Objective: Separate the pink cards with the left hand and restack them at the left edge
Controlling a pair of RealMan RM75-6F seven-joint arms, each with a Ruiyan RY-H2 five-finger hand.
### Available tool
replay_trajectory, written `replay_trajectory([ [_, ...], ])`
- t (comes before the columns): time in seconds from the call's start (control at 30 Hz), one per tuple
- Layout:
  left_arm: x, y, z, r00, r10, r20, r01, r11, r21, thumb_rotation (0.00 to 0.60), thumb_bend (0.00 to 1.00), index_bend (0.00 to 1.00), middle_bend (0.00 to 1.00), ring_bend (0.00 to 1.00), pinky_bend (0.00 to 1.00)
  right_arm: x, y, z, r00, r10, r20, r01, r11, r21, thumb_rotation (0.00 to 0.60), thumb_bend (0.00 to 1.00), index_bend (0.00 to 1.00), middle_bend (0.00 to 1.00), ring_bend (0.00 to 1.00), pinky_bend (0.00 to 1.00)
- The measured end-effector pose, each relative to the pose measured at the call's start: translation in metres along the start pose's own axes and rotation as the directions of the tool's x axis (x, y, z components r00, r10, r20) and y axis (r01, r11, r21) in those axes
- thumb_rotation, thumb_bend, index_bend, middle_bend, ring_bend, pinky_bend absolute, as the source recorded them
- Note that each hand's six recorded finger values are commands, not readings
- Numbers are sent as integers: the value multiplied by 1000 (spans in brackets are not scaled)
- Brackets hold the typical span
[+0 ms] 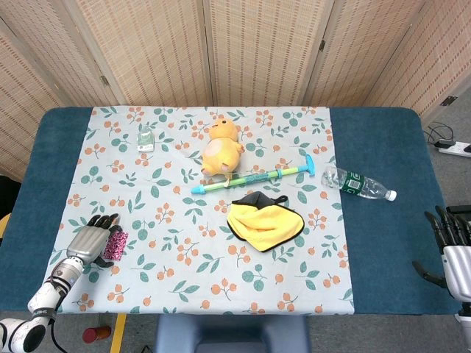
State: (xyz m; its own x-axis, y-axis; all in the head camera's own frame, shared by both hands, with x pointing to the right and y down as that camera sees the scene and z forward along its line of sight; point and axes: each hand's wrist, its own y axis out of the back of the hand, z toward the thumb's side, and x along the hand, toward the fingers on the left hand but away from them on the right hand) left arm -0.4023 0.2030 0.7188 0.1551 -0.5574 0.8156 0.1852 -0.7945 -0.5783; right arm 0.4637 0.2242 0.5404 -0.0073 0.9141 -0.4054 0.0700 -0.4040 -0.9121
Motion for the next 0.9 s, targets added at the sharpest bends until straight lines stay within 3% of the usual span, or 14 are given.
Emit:
replay_trajectory([
  [0.3, 4, 4, 0, 1000, 25, -6, -25, 1000, -2, 600, 165, 339, 0, 0, 0, 0, 0, -1, 1000, -1, 4, 1, 1000, -1, 600, 231, 0, 0, 0, 0],
  [0.9, -7, 18, -14, 996, 85, -41, -87, 995, -42, 600, 164, 329, 0, 0, 0, -2, 4, 0, 1000, -10, -3, 10, 1000, 0, 600, 231, 0, 0, 0, 0],
])
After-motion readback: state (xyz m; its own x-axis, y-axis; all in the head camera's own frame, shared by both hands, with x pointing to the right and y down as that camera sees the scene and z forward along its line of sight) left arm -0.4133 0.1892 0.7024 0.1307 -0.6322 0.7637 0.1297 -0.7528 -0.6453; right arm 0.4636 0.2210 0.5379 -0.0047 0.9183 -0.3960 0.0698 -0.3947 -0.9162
